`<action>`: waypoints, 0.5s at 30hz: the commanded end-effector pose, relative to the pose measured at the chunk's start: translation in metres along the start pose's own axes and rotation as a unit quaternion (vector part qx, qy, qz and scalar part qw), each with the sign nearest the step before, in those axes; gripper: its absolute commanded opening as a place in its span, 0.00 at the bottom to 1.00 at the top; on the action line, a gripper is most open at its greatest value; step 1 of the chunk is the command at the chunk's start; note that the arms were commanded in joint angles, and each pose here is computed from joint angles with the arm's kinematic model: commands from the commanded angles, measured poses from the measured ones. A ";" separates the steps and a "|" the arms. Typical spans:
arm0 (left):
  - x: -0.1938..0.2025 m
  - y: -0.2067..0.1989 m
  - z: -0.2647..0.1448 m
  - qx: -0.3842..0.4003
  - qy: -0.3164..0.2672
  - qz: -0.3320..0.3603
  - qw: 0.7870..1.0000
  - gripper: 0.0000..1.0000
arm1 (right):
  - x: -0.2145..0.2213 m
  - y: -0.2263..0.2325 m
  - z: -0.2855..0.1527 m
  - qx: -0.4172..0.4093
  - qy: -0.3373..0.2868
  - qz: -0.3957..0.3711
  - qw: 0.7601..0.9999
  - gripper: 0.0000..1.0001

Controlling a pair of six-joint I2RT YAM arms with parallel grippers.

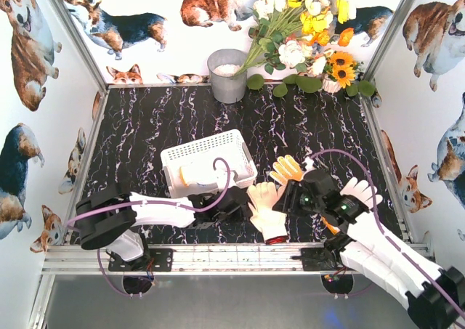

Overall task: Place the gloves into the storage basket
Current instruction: Adjust the glove at the center of the board.

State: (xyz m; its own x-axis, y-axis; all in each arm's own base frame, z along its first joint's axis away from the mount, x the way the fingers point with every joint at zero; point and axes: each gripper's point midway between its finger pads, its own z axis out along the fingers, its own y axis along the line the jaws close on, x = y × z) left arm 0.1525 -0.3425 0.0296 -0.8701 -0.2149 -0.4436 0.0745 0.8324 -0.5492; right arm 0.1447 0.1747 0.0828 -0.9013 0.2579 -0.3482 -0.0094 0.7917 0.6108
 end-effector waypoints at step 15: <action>0.004 -0.099 -0.007 0.179 0.047 0.102 0.977 0.23 | 0.000 -0.012 -0.009 0.022 -0.023 0.015 0.999 0.32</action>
State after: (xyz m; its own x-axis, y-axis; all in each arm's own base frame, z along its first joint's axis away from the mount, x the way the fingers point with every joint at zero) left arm 0.1484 -0.3969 0.0841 -0.8615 -0.0607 -0.5042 0.3176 0.7102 -0.6283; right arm 0.1207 0.1528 0.0527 -0.9169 0.2799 -0.2846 0.0823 0.8303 0.5513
